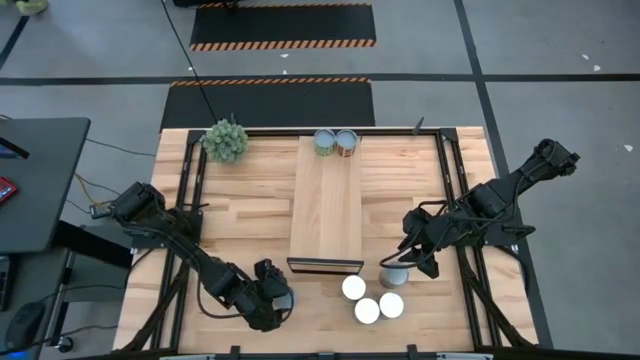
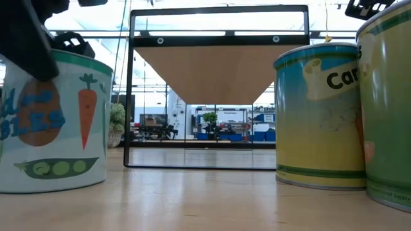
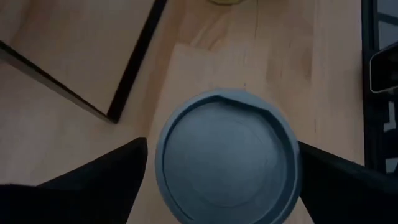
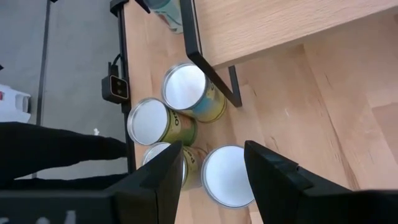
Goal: Pick and place cans onto a shelf
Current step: Put the large canned mixed vegetables on the shelf
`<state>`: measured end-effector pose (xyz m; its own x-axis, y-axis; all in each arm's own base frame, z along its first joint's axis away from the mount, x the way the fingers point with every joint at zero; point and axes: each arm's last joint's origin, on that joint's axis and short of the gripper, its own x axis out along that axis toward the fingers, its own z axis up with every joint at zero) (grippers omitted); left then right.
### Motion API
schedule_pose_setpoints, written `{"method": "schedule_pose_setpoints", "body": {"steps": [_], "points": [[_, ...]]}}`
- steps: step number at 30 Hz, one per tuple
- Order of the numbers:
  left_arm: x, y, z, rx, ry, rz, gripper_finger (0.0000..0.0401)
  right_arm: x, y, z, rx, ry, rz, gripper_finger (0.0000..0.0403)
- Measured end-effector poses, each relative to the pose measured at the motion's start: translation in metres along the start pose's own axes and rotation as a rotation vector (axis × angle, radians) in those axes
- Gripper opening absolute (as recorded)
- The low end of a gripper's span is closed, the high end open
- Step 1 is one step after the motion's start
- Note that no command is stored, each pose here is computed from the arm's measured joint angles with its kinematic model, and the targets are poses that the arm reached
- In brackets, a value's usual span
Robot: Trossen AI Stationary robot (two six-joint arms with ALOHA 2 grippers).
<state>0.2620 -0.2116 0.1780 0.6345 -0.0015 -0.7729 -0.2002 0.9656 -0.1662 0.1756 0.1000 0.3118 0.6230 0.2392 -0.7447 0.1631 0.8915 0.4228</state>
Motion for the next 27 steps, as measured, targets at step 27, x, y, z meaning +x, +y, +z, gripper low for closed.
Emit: {"method": "schedule_pose_setpoints", "body": {"steps": [27], "points": [[-0.011,0.002,0.002,-0.038,0.045,-0.035,0.0292,0.0,0.0,0.0,-0.003,0.0,0.0,0.0178]]}}
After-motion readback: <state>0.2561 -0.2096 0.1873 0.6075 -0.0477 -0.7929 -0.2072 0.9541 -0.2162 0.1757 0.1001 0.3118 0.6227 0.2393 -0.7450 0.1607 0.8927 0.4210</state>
